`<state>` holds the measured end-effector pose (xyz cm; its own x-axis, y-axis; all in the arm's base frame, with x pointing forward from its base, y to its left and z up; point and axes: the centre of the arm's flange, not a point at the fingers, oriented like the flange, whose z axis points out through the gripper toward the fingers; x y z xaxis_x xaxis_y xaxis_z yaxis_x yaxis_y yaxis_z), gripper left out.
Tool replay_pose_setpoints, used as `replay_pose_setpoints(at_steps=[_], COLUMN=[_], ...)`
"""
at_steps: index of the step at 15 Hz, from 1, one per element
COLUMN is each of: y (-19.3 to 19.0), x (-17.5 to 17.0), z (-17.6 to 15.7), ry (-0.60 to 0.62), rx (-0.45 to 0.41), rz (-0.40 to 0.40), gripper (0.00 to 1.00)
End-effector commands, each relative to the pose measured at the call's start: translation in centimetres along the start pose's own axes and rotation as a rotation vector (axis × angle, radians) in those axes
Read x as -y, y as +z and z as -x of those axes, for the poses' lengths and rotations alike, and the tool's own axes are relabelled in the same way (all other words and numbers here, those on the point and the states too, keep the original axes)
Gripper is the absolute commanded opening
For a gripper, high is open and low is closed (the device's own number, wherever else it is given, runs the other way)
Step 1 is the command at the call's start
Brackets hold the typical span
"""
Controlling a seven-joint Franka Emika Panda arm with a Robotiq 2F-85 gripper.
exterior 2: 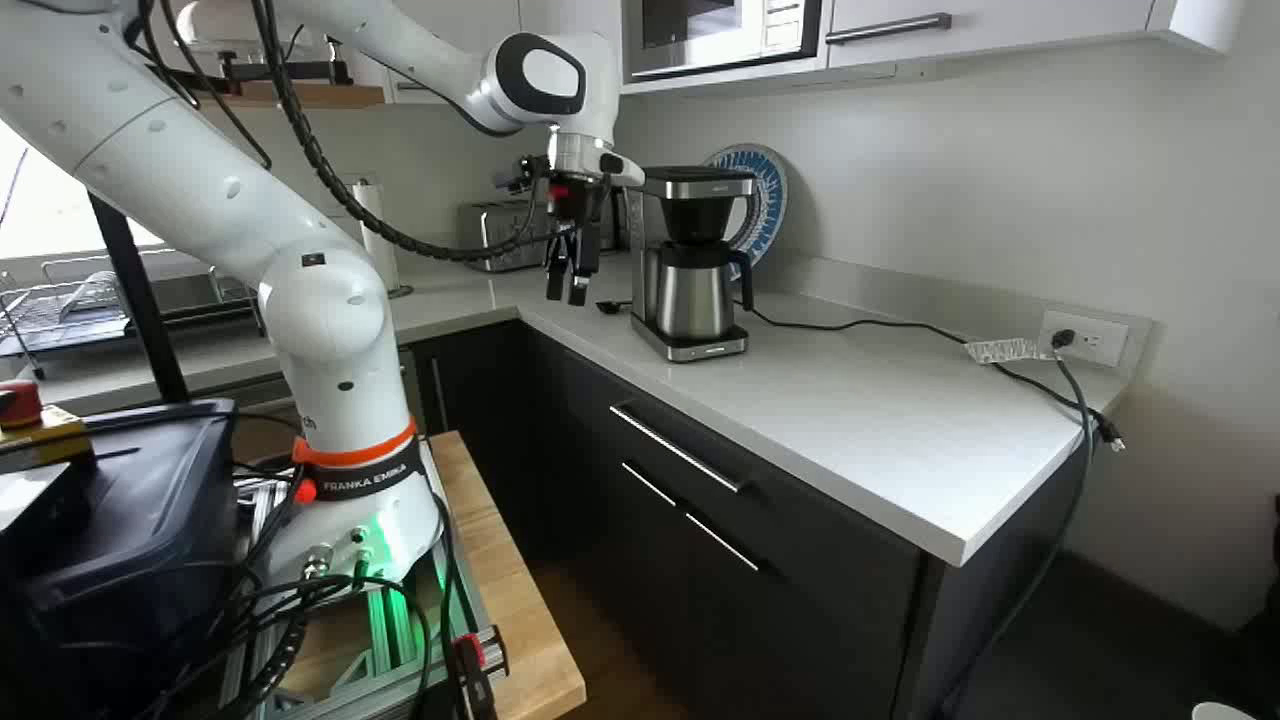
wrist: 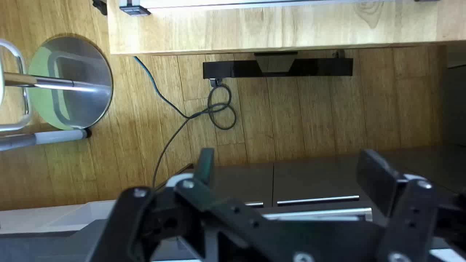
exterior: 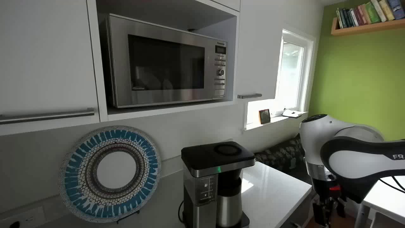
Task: Open the top right drawer, remove the spoon from the drawer and put it on the counter
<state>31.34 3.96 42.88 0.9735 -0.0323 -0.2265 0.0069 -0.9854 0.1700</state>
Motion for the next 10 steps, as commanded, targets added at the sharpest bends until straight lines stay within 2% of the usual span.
replay_pose_setpoints(at_steps=[1,6,8,10], y=[0.0,0.0,1.1,2.5], x=[0.0,0.0,-0.7,-1.4], z=[0.0,0.0,-3.4,-5.2], ry=[0.000,0.000,0.051,0.100], rx=[0.000,0.000,0.098,0.154], rz=[0.000,0.000,-0.062,-0.105], gripper=[1.00,1.00,1.00,1.00])
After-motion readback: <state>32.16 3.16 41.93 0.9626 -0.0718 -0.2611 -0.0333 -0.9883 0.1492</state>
